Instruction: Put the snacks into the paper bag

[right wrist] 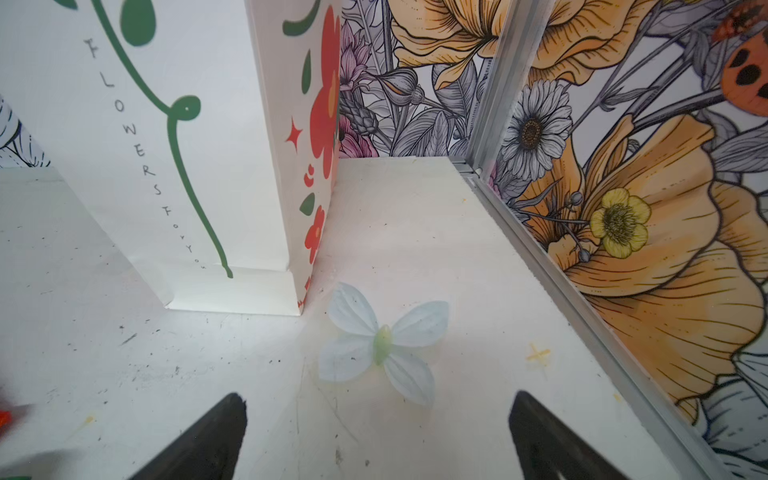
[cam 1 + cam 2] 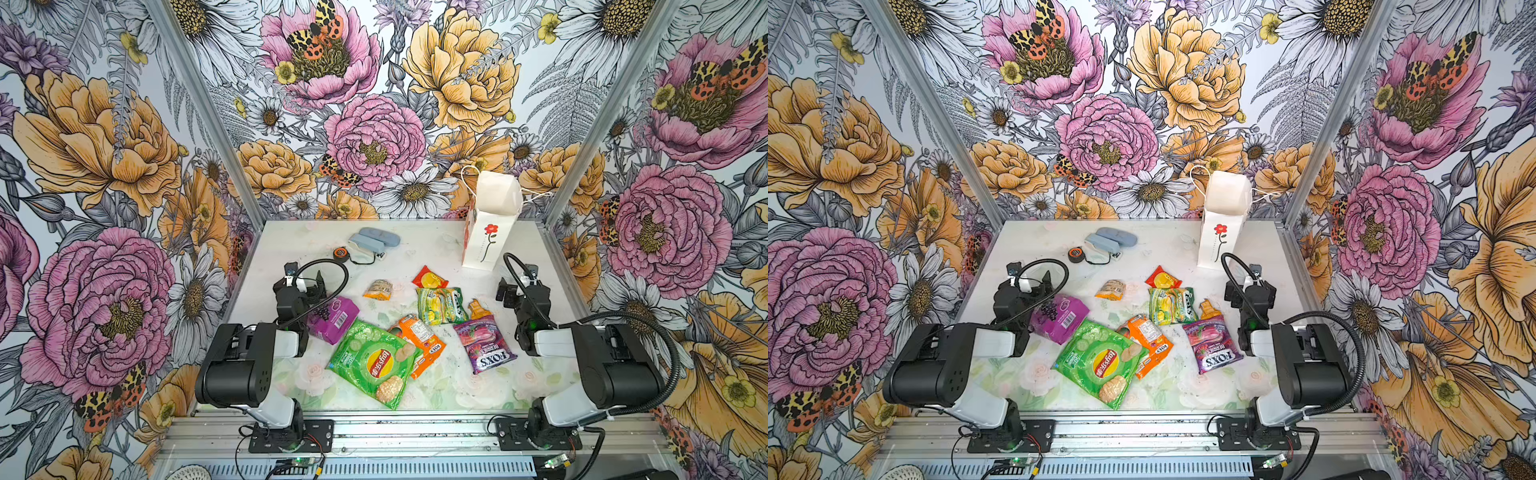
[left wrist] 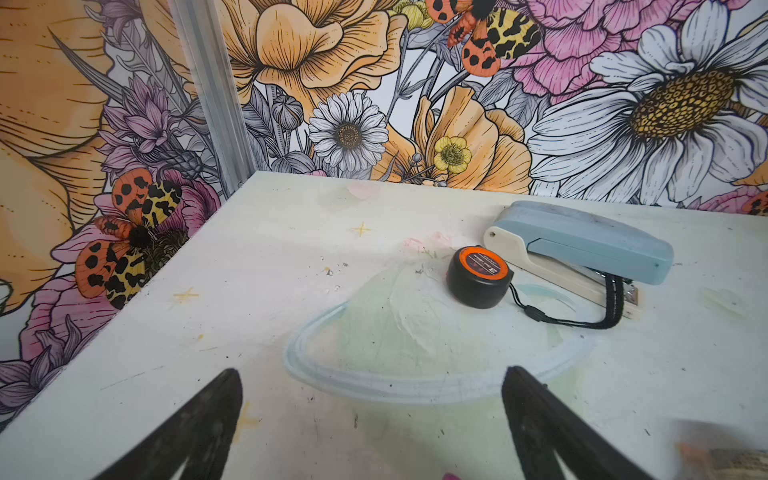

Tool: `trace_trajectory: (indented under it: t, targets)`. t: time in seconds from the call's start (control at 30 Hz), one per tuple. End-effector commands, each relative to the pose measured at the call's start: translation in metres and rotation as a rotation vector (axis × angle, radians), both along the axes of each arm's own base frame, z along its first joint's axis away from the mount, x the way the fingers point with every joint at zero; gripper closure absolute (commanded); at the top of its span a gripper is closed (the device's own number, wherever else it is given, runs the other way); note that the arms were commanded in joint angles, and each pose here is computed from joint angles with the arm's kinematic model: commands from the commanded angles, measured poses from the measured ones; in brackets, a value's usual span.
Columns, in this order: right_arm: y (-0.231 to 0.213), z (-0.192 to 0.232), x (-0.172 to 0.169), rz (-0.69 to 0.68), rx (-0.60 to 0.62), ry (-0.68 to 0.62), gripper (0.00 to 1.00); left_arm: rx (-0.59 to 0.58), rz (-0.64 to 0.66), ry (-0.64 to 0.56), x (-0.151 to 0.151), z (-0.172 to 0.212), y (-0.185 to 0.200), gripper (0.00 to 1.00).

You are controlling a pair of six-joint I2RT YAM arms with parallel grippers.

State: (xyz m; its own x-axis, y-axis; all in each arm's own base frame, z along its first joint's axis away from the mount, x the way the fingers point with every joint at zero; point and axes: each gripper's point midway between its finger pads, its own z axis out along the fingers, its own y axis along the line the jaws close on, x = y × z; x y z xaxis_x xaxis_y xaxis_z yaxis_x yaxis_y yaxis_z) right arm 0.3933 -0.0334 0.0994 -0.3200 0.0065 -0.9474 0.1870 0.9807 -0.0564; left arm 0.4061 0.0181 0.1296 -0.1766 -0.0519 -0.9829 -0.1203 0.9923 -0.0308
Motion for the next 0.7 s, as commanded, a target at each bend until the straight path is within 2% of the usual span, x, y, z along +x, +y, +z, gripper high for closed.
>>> trace_trajectory:
  t: [0.0,0.67]
  targets:
    - [0.0008,0.0132,0.0060,-0.003,0.009,-0.045,0.00,0.009,0.002,-0.001,-0.0008,0.0004,0.0013,0.01]
    - [0.0004,0.0130,0.0060,-0.002,0.010,-0.044,0.00,0.000,-0.016,-0.001,-0.0008,0.0003,-0.0001,0.01]
